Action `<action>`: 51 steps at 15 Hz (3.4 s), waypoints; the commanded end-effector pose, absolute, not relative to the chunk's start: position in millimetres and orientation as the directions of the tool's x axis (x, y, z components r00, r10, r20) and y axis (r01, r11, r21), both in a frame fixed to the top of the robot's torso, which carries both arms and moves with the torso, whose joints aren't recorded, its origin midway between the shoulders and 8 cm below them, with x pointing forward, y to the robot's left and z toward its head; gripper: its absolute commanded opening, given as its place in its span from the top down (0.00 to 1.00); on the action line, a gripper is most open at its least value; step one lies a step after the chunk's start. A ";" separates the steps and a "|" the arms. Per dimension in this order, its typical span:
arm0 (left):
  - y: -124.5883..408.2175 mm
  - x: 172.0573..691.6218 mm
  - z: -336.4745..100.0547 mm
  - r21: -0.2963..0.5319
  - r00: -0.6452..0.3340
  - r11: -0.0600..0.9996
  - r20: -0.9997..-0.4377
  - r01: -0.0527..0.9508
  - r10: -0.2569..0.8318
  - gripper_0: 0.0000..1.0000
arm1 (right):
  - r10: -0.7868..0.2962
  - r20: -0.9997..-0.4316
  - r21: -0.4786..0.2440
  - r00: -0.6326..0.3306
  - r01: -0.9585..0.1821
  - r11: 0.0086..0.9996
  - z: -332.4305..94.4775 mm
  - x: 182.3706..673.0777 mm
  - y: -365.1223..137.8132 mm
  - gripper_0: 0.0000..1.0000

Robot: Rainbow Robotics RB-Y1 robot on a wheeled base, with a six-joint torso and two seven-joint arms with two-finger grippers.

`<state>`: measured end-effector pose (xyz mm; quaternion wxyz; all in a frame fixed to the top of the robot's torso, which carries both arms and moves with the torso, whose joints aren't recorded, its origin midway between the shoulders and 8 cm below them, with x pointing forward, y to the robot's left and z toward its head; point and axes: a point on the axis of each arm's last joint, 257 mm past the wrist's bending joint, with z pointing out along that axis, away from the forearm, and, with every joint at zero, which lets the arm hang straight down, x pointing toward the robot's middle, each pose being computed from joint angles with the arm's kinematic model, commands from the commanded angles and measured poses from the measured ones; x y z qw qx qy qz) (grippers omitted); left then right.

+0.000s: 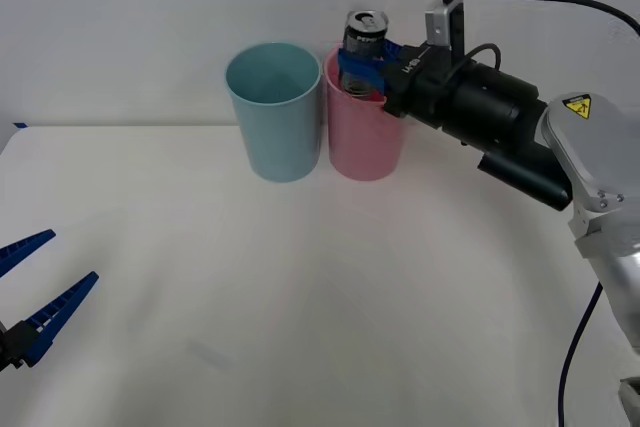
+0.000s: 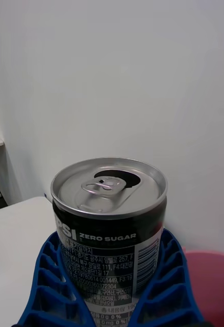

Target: Grasp the object on the table and drop it into the matching bin: aluminum can to the light blue bin, PET bottle to the pink bin.

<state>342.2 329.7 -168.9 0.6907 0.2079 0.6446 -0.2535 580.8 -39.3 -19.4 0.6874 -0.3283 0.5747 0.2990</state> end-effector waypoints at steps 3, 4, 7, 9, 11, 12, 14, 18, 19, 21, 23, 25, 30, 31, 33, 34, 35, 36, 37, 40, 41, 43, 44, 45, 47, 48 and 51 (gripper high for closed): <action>329.7 342.3 -168.9 -0.039 0.041 0.785 -0.996 0.618 -0.082 0.00 | 0.026 -0.991 -0.090 0.131 -0.800 0.593 -9.2 611.0 3.6 1.00; 329.7 342.3 -168.9 -0.039 0.041 0.785 -0.996 0.618 -0.082 0.00 | 0.029 -0.991 -0.088 0.131 -0.797 0.598 -5.6 616.5 11.8 1.00; 329.7 342.3 -168.9 -0.039 0.041 0.785 -0.996 0.618 -0.082 0.00 | 0.028 -0.991 -0.083 0.129 -0.774 0.627 0.3 632.3 34.9 1.00; 329.7 342.3 -168.9 -0.039 0.041 0.785 -0.996 0.618 -0.082 0.00 | 0.022 -0.991 -0.083 0.130 -0.746 0.660 0.5 643.3 50.1 1.00; 329.7 342.3 -168.9 -0.039 0.041 0.785 -0.996 0.618 -0.082 0.00 | 0.031 -0.992 -0.067 0.119 -0.731 0.679 0.0 650.5 65.9 1.00; 329.7 342.3 -168.9 -0.039 0.041 0.785 -0.996 0.618 -0.082 0.00 | 0.034 -0.993 -0.061 0.116 -0.721 0.690 -0.2 654.0 70.7 1.00; 329.7 342.3 -168.9 -0.039 0.041 0.785 -0.996 0.618 -0.082 0.00 | 0.038 -0.993 -0.050 0.111 -0.692 0.720 -0.8 662.7 80.0 1.00; 329.7 342.3 -168.9 -0.039 0.041 0.785 -0.996 0.618 -0.082 0.00 | 0.026 -0.992 -0.063 0.126 -0.653 0.755 -1.8 668.4 88.1 1.00; 329.7 342.3 -168.9 -0.039 0.041 0.785 -0.996 0.618 -0.082 0.00 | 0.024 -0.992 -0.065 0.127 -0.654 0.754 -2.3 667.8 89.4 1.00; 329.7 342.3 -168.9 -0.039 0.041 0.785 -0.996 0.618 -0.082 0.00 | 0.021 -0.992 -0.069 0.128 -0.656 0.751 -3.0 667.0 90.7 0.98; 329.7 342.3 -168.9 -0.039 0.041 0.785 -0.996 0.618 -0.082 0.00 | 0.030 -0.992 -0.058 0.122 -0.656 0.752 -2.5 667.5 89.6 0.08; 329.7 342.3 -168.9 -0.039 0.041 0.785 -0.996 0.618 -0.082 0.00 | 0.027 -0.992 -0.063 0.125 -0.656 0.752 -2.5 667.1 90.5 0.00; 329.7 342.3 -168.9 -0.039 0.041 0.785 -0.996 0.618 -0.082 0.00 | 0.035 -0.992 -0.054 0.121 -0.660 0.749 -1.9 666.6 90.0 0.00; 329.7 342.3 -168.9 -0.039 0.041 0.785 -0.996 0.618 -0.082 0.00 | 0.037 -0.992 -0.053 0.121 -0.661 0.748 -3.2 666.0 86.3 0.00; 329.7 342.3 -168.9 -0.039 0.041 0.785 -0.996 0.618 -0.082 0.00 | 0.045 -0.989 -0.061 0.141 -0.666 0.743 -0.9 659.4 78.9 0.00; 329.7 342.3 -168.9 -0.039 0.041 0.785 -0.996 0.618 -0.082 0.00 | 0.047 -0.988 -0.064 0.147 -0.671 0.739 -2.4 655.0 75.1 0.00; 329.7 342.3 -168.9 -0.039 0.041 0.785 -0.996 0.618 -0.082 0.00 | 0.047 -0.988 -0.068 0.150 -0.679 0.731 -5.1 650.1 71.8 0.00; 329.7 342.3 -168.9 -0.039 0.041 0.785 -0.996 0.618 -0.082 0.00 | 0.044 -0.987 -0.077 0.156 -0.688 0.722 -9.0 643.2 65.2 0.00; 329.7 342.3 -168.9 -0.039 0.041 0.785 -0.996 0.618 -0.082 0.00 | 0.042 -0.986 -0.083 0.160 -0.698 0.711 -11.5 637.2 60.1 0.00; 329.7 342.3 -168.9 -0.039 0.041 0.785 -0.996 0.618 -0.082 0.00 | 0.020 -0.983 -0.120 0.180 -0.730 0.673 -21.9 613.0 37.1 0.00; 329.7 342.3 -168.9 -0.039 0.041 0.785 -0.996 0.618 -0.082 0.00 | 0.012 -0.983 -0.129 0.184 -0.735 0.666 -26.0 605.8 28.3 0.00; 329.7 342.3 -168.9 -0.039 0.041 0.785 -0.996 0.618 -0.082 0.00 | -0.003 -0.982 -0.145 0.188 -0.742 0.654 -37.3 588.7 7.5 0.00; 329.7 342.3 -168.9 -0.039 0.041 0.785 -0.996 0.618 -0.082 0.00 | -0.016 -0.981 -0.156 0.191 -0.745 0.648 -43.0 581.6 -1.3 0.00; 329.7 342.3 -168.9 -0.039 0.041 0.785 -0.996 0.618 -0.082 0.00 | -0.028 -0.981 -0.165 0.193 -0.743 0.649 -48.4 575.6 -11.6 0.00; 329.7 342.3 -168.9 -0.039 0.041 0.785 -0.996 0.618 -0.082 0.00 | -0.053 -0.979 -0.184 0.197 -0.742 0.645 -59.0 560.0 -35.9 0.00; 329.7 342.3 -168.9 -0.039 0.041 0.785 -0.996 0.618 -0.082 0.00 | -0.064 -0.978 -0.191 0.196 -0.744 0.640 -62.9 553.0 -47.0 0.00; 329.7 342.3 -168.9 -0.039 0.041 0.785 -0.996 0.618 -0.082 0.00 | -0.105 -0.976 -0.214 0.191 -0.760 0.613 -78.1 528.2 -83.2 0.00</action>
